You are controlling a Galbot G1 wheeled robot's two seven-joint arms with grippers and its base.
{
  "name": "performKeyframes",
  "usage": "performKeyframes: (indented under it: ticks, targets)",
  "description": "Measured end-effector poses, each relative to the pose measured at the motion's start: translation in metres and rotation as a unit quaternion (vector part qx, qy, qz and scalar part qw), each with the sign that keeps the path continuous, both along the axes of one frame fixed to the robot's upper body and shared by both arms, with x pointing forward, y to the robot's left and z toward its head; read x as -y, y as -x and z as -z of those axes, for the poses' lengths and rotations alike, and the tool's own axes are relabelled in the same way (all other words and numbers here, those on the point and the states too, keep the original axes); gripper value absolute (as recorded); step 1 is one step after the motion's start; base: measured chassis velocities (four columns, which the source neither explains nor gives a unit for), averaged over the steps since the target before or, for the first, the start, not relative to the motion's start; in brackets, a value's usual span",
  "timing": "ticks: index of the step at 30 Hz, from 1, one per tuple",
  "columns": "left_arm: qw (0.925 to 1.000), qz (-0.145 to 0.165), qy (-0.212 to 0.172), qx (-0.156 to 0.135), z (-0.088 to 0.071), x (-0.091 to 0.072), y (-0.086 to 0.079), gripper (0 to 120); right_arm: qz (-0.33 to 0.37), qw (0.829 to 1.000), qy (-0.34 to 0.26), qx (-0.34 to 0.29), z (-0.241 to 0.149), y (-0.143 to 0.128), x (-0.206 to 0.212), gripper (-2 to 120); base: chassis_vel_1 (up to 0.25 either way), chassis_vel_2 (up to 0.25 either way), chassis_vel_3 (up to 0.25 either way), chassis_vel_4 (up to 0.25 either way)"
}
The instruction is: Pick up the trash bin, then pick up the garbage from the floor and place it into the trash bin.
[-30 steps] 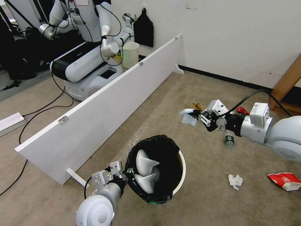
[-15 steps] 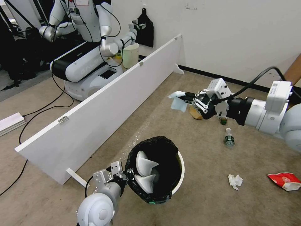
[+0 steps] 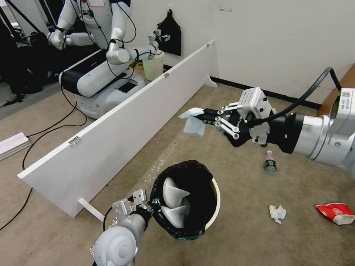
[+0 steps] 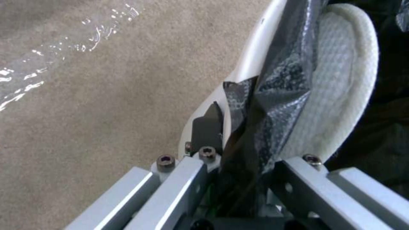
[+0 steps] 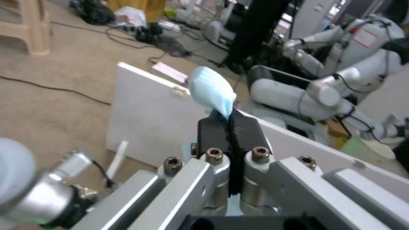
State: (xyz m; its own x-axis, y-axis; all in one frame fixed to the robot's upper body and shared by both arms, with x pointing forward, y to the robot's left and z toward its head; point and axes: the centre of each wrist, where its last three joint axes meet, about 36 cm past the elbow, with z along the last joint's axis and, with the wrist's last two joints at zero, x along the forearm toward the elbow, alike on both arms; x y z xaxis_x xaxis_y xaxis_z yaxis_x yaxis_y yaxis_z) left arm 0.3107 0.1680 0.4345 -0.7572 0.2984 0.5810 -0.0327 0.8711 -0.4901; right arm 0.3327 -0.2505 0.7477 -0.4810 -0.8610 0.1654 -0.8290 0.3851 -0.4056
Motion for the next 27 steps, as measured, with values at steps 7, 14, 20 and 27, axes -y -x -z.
performKeyframes:
  ticks: [7,14,20,27]
  targets:
    - [1.0000,0.001,0.003,0.001,-0.002,0.003,-0.002,2,-0.019,1.000,0.001,-0.002,0.000,0.010,-0.006,0,0.000,0.000,0.000,0.000]
    - [0.9997,0.004,0.014,0.019,-0.018,0.005,-0.001,2,-0.033,0.999,0.006,-0.022,0.009,0.010,-0.006,0,0.000,0.000,0.000,0.000]
    - [0.9993,0.005,0.020,0.032,-0.030,0.005,0.001,2,-0.036,0.999,0.014,-0.036,0.021,0.007,-0.005,0,0.000,0.000,0.000,0.000]
    - [0.9988,0.005,0.024,0.041,-0.038,0.004,0.004,2,-0.041,0.998,0.022,-0.048,0.032,0.006,-0.004,0,0.000,0.000,0.000,0.000]
